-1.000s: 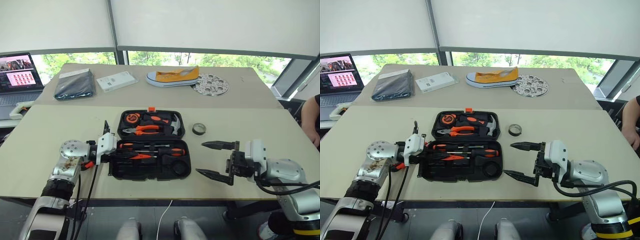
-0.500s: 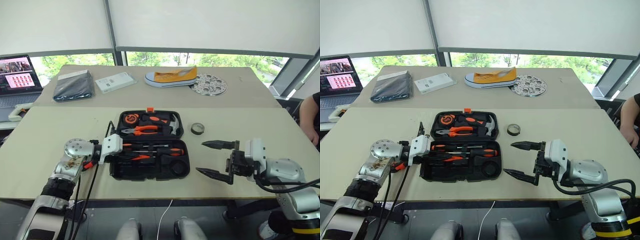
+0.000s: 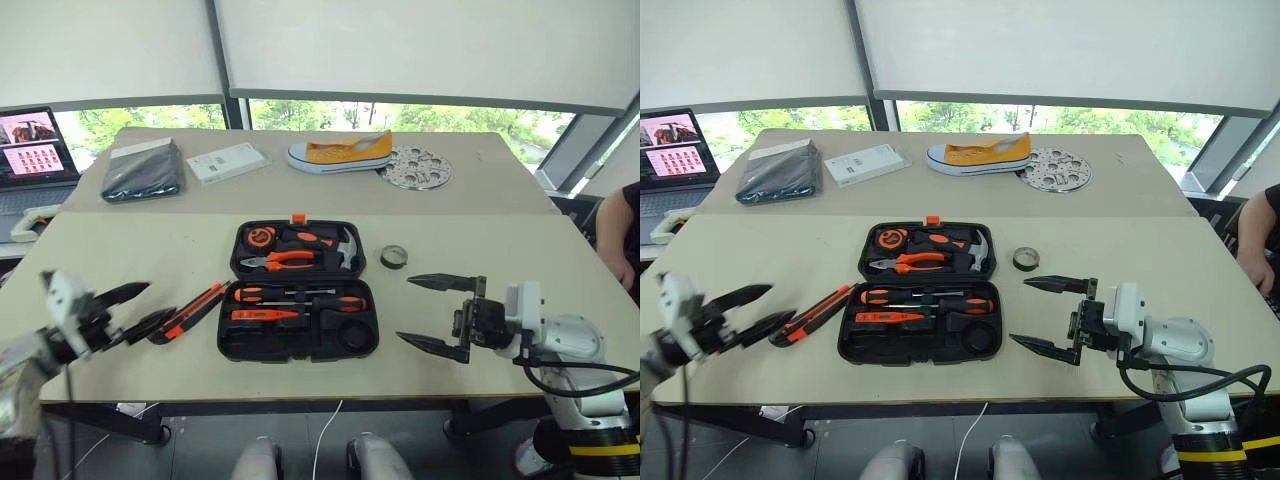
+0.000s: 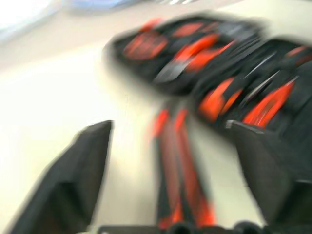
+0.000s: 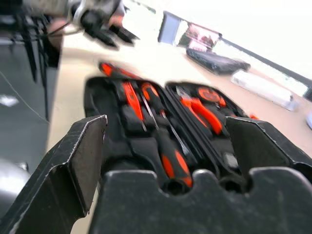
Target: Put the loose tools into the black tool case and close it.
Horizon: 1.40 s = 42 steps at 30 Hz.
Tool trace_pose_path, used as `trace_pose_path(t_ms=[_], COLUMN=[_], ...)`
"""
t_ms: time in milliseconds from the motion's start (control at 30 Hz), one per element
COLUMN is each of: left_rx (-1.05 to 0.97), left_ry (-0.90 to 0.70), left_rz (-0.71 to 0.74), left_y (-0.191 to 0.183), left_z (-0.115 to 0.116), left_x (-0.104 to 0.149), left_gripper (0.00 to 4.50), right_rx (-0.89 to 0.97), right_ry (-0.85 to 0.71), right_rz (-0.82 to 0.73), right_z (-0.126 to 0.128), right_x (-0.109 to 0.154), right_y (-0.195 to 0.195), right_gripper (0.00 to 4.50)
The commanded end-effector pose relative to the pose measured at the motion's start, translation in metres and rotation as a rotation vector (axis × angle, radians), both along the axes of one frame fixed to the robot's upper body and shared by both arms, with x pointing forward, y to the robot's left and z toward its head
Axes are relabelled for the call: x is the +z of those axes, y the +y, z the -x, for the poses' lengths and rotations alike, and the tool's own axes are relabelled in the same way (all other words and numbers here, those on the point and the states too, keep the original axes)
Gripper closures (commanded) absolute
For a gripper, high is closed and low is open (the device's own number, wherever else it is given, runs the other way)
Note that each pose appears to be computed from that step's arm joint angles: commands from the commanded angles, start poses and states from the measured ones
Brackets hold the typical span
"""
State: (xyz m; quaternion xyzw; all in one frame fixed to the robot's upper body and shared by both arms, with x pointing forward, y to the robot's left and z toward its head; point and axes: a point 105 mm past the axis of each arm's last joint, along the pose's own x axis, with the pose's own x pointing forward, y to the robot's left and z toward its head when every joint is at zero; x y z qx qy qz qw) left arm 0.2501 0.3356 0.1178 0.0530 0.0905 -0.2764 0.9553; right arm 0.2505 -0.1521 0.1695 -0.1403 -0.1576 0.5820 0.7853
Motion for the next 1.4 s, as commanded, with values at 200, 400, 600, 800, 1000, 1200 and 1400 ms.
trace_pose_path(t_ms=[200, 400, 600, 800, 1000, 1200, 1400], left_rx=[0.197, 0.064, -0.008, -0.055, -0.092, -0.043, -0.027], left_ry=[0.187, 0.125, 0.120, 0.172, 0.190, 0.144, -0.140], left_rz=[-0.019, -0.006, -0.034, -0.103, -0.093, -0.058, -0.087], left_y=[0.057, 0.019, -0.026, -0.048, -0.070, -0.064, -0.021], left_z=[0.054, 0.028, -0.015, -0.035, -0.055, -0.067, -0.063], left_x=[-0.016, 0.001, -0.003, -0.018, -0.031, -0.021, 0.029], left_gripper=[0.04, 0.04, 0.04, 0.04, 1.59, 2.71, 2.71], right_rx=[0.142, 0.073, 0.100, 0.093, 0.080, 0.068, 0.053], right_ry=[0.018, 0.008, 0.016, 0.007, 0.017, 0.023, 0.029], right_rz=[-0.090, -0.052, -0.042, -0.038, -0.037, -0.036, -0.022], right_z=[0.032, 0.019, 0.019, 0.018, 0.016, 0.018, 0.023], right_x=[0.014, 0.021, 0.021, 0.022, 0.020, 0.017, 0.014], right_y=[0.025, 0.011, 0.017, 0.019, 0.017, 0.017, 0.012], right_gripper=[0.00, 0.00, 0.00, 0.00, 0.00, 0.00, 0.00])
